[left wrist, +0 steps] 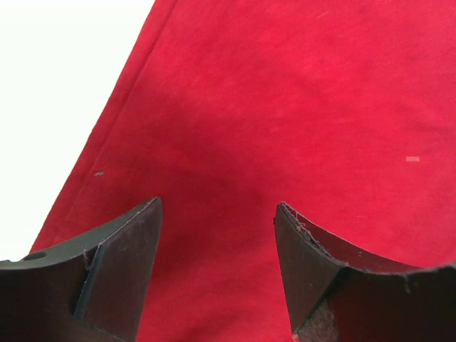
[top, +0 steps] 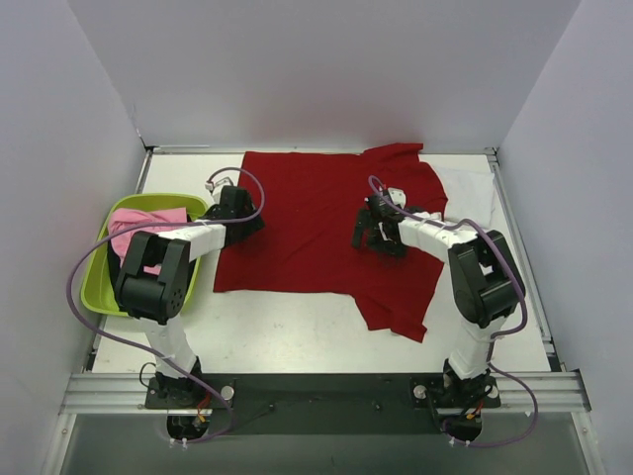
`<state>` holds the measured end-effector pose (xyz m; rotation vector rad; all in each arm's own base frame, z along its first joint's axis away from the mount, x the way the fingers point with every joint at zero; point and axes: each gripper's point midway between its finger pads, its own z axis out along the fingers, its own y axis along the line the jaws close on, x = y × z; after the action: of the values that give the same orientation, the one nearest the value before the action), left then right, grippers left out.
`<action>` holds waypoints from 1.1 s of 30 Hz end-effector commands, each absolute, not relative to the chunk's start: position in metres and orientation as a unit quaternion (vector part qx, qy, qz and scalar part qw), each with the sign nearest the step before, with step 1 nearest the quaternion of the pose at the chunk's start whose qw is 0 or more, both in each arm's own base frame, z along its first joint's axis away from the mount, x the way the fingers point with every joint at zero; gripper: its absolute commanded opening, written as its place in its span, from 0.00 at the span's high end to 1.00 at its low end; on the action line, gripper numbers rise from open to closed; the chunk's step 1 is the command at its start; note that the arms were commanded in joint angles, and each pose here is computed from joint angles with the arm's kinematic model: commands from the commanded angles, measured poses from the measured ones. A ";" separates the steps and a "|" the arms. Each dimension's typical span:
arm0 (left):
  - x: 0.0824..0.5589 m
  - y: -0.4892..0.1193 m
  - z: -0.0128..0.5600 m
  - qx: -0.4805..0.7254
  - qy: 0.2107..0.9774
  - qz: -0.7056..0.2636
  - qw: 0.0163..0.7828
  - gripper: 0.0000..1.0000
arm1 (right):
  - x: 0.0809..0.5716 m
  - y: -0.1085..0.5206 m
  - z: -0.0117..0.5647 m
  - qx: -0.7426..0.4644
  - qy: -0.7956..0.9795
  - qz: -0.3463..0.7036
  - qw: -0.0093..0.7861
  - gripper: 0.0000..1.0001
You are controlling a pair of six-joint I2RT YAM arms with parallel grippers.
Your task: Fold and stack the t-shirts
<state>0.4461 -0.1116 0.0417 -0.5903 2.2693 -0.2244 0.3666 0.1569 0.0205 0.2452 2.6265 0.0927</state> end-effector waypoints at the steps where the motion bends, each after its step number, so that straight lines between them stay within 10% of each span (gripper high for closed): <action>1: 0.452 -0.106 0.030 -0.225 0.896 -0.060 0.377 0.27 | 0.371 0.164 0.036 0.082 0.958 0.052 0.269 0.07; 33: 0.364 -0.059 0.043 -0.314 0.880 -0.011 0.357 0.26 | 0.352 0.153 0.089 0.079 0.946 0.064 0.308 0.06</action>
<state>0.3702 -0.0635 0.0272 -0.8102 2.2707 -0.0175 0.3611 0.1599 0.0743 0.2321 2.5176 0.1986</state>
